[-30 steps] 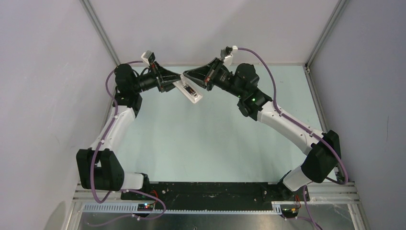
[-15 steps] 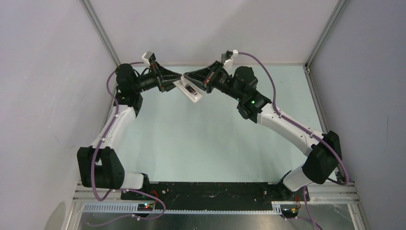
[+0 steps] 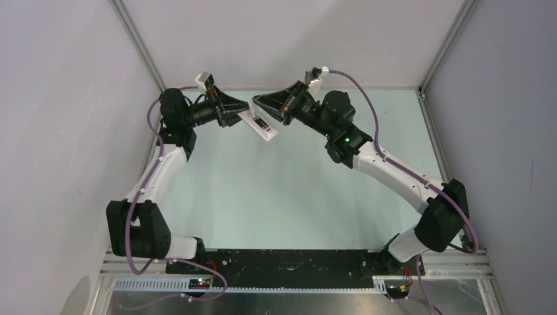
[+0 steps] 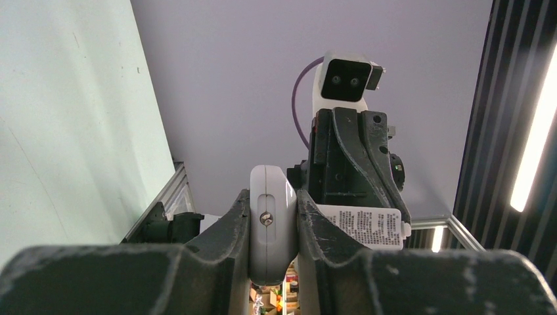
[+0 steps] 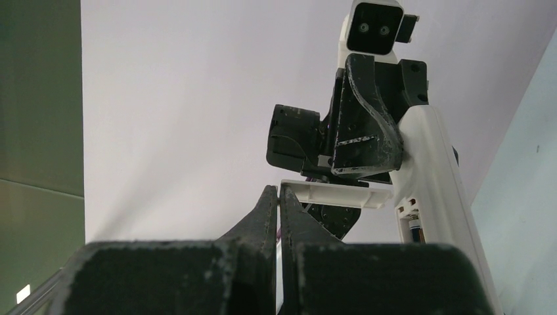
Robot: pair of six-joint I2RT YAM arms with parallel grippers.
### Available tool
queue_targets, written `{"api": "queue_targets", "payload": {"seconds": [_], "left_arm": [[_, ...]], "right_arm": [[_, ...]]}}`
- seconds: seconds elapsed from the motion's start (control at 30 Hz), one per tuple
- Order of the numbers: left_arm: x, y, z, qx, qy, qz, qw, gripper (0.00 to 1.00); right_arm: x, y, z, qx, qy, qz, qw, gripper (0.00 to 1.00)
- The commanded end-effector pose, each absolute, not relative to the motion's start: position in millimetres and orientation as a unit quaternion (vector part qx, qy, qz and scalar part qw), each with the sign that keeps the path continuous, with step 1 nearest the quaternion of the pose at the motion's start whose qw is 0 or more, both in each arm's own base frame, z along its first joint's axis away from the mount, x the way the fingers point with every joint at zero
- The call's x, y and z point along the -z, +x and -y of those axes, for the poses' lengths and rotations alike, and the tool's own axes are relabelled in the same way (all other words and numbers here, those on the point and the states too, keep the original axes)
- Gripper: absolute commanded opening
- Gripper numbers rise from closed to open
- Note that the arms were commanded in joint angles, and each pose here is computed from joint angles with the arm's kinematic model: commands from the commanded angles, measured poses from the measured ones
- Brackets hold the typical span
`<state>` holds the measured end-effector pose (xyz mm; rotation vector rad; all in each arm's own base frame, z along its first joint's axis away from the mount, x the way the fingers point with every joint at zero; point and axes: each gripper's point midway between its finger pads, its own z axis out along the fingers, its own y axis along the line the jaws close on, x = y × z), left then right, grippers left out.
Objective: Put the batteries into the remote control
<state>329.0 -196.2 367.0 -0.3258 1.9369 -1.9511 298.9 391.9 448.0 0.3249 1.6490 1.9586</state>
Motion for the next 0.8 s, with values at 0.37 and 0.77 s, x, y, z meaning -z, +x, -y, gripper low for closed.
{"api": "queue_targets", "payload": {"seconds": [0.37,0.77], "left_arm": [[-375.5,326.5,198.1,0.700,-0.100,-0.680,0.196,0.00],[-375.9,328.1,198.1,0.701,-0.101,-0.678,0.196,0.00]], "right_arm": [[-449.6,298.8,-396.9,-0.738,0.127,-0.606,0.268,0.00],[-440.7,299.9,-398.3,-0.734,0.134,-0.613,0.259,0.00]]}}
